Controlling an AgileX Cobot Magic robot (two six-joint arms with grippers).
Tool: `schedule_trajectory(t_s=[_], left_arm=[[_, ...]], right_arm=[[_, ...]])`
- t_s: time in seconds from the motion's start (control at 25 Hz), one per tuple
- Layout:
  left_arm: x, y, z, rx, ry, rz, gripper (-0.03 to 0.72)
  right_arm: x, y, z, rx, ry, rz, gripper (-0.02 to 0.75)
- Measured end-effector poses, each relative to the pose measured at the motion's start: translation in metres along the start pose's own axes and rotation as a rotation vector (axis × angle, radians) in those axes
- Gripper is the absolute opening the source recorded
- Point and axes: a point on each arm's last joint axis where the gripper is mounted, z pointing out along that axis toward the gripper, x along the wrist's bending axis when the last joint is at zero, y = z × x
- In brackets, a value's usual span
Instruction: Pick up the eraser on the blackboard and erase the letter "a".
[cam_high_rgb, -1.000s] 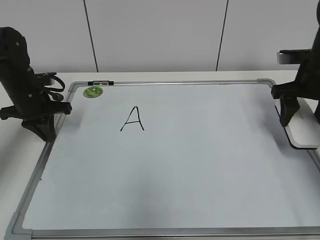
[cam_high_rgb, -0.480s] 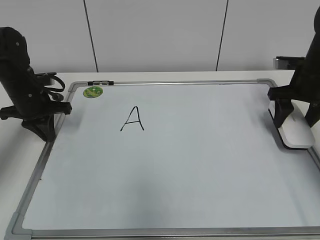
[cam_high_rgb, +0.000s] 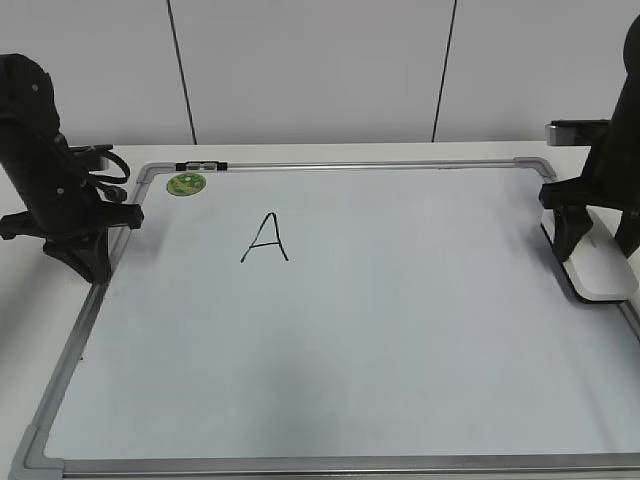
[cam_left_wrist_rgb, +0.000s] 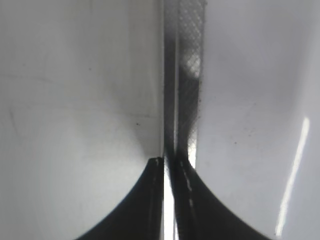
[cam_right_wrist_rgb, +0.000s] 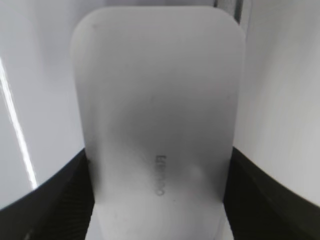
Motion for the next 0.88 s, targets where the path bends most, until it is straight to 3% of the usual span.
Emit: schedule_trajectory(t_s=[0.88], left_arm=[[0.000, 0.000, 0.000, 0.000, -0.001, -0.001, 0.029]], right_arm=[[-0.001, 0.003, 0.019, 0.044, 0.005, 0.005, 0.523]])
